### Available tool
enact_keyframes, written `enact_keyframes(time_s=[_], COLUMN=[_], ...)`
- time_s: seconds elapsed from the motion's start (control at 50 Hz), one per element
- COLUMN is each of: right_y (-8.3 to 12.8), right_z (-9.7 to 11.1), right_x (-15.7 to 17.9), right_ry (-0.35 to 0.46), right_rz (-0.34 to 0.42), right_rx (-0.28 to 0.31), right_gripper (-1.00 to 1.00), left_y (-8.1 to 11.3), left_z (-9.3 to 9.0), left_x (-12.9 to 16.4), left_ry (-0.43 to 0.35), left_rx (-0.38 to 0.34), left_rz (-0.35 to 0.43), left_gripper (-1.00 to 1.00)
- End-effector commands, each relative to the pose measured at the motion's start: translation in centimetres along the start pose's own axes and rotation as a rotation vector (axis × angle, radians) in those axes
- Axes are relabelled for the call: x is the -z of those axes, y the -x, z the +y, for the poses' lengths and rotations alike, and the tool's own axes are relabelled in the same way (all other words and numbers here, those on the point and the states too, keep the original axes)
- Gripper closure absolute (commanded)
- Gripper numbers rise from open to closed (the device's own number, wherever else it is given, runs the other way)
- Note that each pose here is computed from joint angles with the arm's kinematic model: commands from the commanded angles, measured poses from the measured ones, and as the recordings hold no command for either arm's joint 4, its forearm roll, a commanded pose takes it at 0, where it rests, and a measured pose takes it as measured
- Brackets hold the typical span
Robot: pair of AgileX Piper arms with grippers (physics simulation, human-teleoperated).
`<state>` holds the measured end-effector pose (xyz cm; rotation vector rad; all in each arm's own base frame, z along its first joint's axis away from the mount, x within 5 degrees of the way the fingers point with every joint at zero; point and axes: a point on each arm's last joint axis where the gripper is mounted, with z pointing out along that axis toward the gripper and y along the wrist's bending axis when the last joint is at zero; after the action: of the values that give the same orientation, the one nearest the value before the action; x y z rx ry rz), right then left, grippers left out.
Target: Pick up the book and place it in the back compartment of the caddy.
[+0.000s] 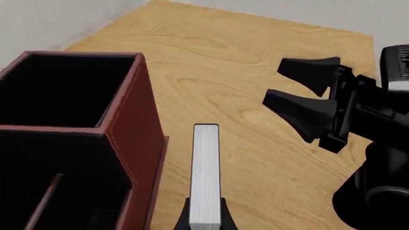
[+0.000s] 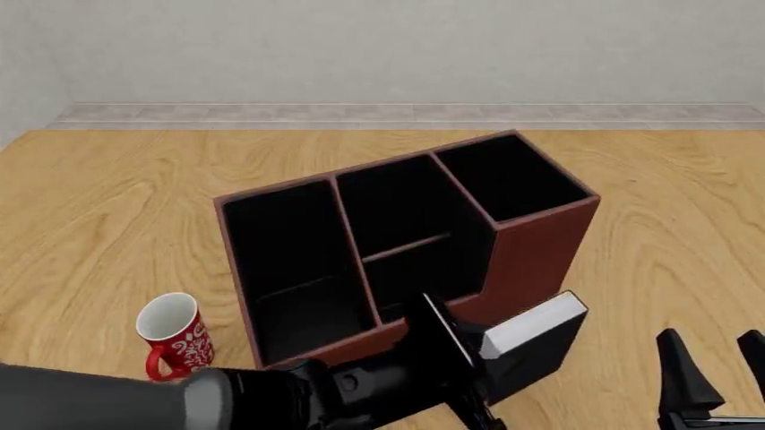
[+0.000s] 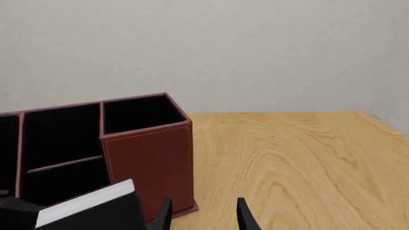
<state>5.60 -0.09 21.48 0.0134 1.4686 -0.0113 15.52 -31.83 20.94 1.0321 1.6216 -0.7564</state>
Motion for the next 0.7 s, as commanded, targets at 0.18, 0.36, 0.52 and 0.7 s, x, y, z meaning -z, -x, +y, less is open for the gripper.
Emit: enact_keyframes(time_s=[0.18,0.36,0.52,0.7], right_y=[0.0,0.0,-0.1,0.0], right_z=[0.0,0.0,0.0,0.0], right_x=[0.0,0.0,0.0,0.0], right_ry=[0.002,0.005,0.006,0.006], right_rz=[0.002,0.004,0.006,0.005], right_rx=[0.001,0.002,0.001,-0.003], right_gripper=[-1.0,-1.0,-1.0,-1.0], left_y=[3.7,4.6,5.4,6.1], left_z=[1.2,1.7,2.2,2.5], left_x=[4.8,6.3,7.3,8.0], left_ry=[0.038,0.057,0.074,0.085], left_rx=[-0.035,-0.047,-0.05,-0.083], left_rz=[-0.089,-0.093,-0.092,-0.085], left_gripper=[1.0,1.0,1.0,1.0])
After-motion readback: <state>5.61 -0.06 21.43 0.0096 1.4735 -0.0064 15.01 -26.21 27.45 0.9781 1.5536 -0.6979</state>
